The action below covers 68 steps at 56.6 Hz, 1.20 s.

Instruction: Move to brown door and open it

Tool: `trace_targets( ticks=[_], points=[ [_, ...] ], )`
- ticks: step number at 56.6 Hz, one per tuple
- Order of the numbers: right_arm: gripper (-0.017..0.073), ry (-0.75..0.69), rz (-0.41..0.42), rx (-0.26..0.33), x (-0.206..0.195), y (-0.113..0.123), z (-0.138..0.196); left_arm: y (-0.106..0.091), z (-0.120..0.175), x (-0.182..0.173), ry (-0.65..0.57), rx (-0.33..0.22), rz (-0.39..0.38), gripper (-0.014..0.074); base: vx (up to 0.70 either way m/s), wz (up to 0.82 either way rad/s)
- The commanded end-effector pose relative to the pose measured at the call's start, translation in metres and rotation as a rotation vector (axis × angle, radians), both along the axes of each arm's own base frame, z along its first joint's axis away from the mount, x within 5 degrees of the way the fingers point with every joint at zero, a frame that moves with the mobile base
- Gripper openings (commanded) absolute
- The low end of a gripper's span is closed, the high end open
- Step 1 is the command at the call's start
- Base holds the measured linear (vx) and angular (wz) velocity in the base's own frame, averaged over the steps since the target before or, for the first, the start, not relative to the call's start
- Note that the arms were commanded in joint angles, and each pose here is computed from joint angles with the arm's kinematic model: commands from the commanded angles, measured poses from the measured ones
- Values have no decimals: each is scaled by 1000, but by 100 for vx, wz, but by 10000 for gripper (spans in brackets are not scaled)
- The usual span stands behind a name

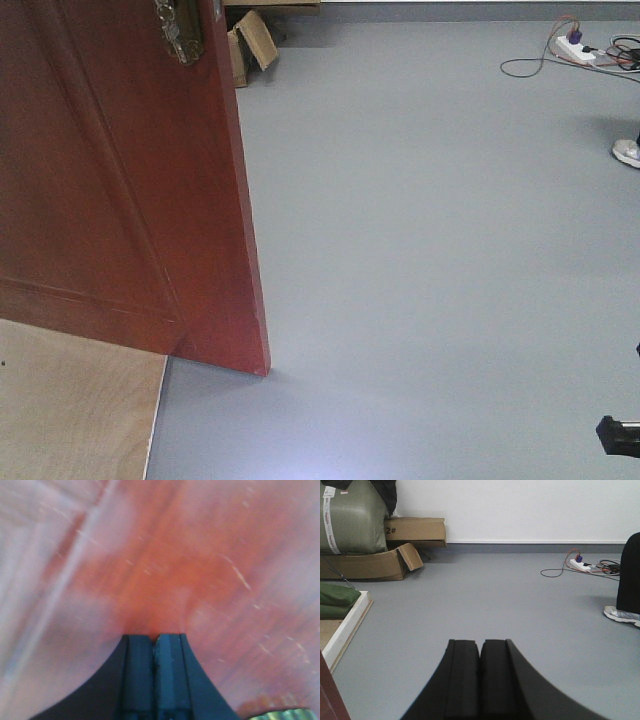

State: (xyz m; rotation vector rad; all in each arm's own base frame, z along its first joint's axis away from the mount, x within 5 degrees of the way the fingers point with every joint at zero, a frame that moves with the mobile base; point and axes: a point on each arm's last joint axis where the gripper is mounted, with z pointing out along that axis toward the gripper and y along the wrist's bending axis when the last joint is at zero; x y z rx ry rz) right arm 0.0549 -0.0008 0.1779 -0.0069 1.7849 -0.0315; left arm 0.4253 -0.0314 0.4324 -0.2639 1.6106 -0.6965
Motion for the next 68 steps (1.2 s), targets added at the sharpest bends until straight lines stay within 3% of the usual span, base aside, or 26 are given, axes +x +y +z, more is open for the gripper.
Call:
trace_targets(
  ticks=[1, 68],
  points=[
    [0, -89, -8, -14, 1, -1, 6, 2, 34, -17, -95, -28, 26, -3, 18, -1],
    [0, -89, -8, -14, 1, -1, 6, 2, 34, -17, -95, -28, 26, -3, 16, 3]
  ],
)
